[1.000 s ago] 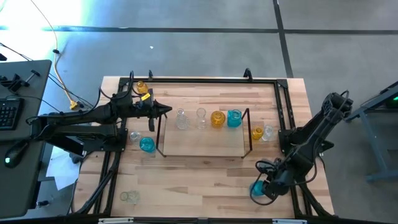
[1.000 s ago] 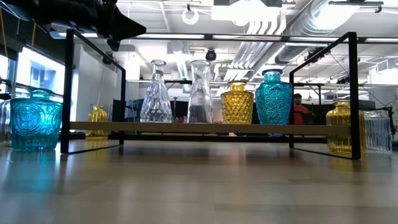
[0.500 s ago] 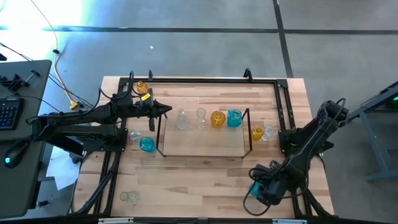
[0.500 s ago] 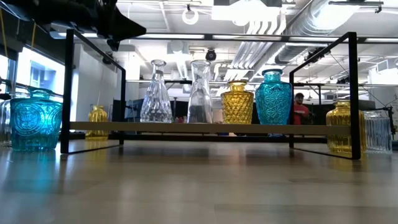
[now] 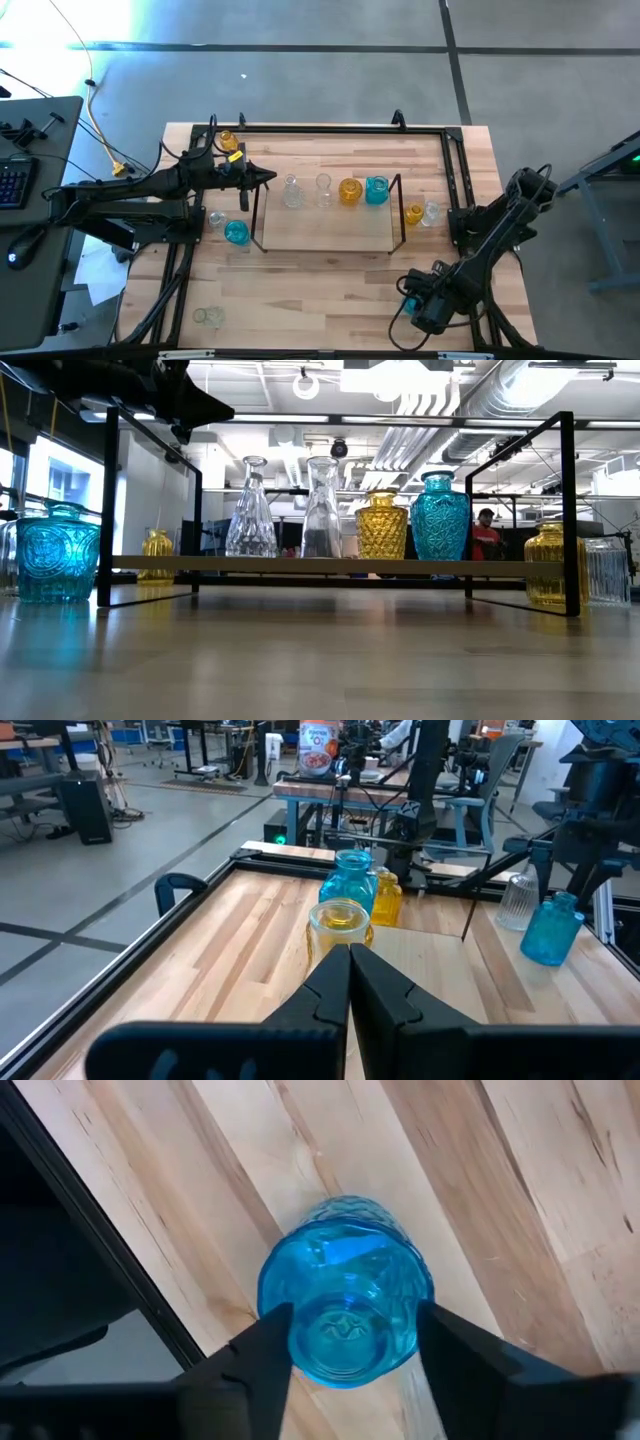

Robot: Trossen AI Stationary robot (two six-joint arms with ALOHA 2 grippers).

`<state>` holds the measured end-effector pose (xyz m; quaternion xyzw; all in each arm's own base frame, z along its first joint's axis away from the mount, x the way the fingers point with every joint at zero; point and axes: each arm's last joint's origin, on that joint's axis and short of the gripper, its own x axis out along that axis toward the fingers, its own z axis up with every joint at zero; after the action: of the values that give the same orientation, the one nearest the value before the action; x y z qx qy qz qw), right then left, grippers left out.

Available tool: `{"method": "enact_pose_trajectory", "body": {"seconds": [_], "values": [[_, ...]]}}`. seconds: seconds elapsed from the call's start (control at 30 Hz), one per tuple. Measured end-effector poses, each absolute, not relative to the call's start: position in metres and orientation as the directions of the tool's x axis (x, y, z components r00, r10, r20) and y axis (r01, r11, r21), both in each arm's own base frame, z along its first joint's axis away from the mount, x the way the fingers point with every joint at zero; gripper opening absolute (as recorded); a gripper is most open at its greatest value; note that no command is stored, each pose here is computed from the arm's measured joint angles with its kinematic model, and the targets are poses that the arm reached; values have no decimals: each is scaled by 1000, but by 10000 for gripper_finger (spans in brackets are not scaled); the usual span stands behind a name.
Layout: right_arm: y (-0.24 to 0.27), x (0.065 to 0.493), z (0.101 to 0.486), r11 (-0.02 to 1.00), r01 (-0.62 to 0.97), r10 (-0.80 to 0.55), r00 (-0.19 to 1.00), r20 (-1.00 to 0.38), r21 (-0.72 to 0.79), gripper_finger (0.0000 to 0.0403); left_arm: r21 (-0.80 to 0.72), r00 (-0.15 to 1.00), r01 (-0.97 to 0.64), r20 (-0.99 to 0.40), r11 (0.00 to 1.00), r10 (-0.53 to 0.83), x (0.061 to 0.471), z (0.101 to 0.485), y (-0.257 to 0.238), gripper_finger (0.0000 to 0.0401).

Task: Sort vases onto shelf
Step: Put the blue vase on the shelf aligned with the other blue vase

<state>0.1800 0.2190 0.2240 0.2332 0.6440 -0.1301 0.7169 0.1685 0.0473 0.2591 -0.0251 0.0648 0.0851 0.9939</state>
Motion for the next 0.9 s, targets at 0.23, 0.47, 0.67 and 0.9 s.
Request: {"method": "enact_pose_trajectory", "body": {"seconds": [0.23, 0.47, 0.67, 0.9], "values": [[215, 186, 225, 864, 472, 124, 141, -982, 177, 92, -44, 977, -173, -130, 984, 166, 169, 259, 47, 0], [208, 202, 231, 872, 444, 171, 120, -978, 207, 92, -36, 980, -179, -98, 983, 174, 169, 262, 48, 0], [198, 227, 261, 876, 387, 218, 211, -953, 286, 92, -35, 980, -179, -99, 983, 175, 169, 262, 48, 0], [172, 257, 300, 899, 300, 225, 309, -924, 319, 93, -10, 975, -201, -96, 979, 199, 169, 263, 48, 0]]}}
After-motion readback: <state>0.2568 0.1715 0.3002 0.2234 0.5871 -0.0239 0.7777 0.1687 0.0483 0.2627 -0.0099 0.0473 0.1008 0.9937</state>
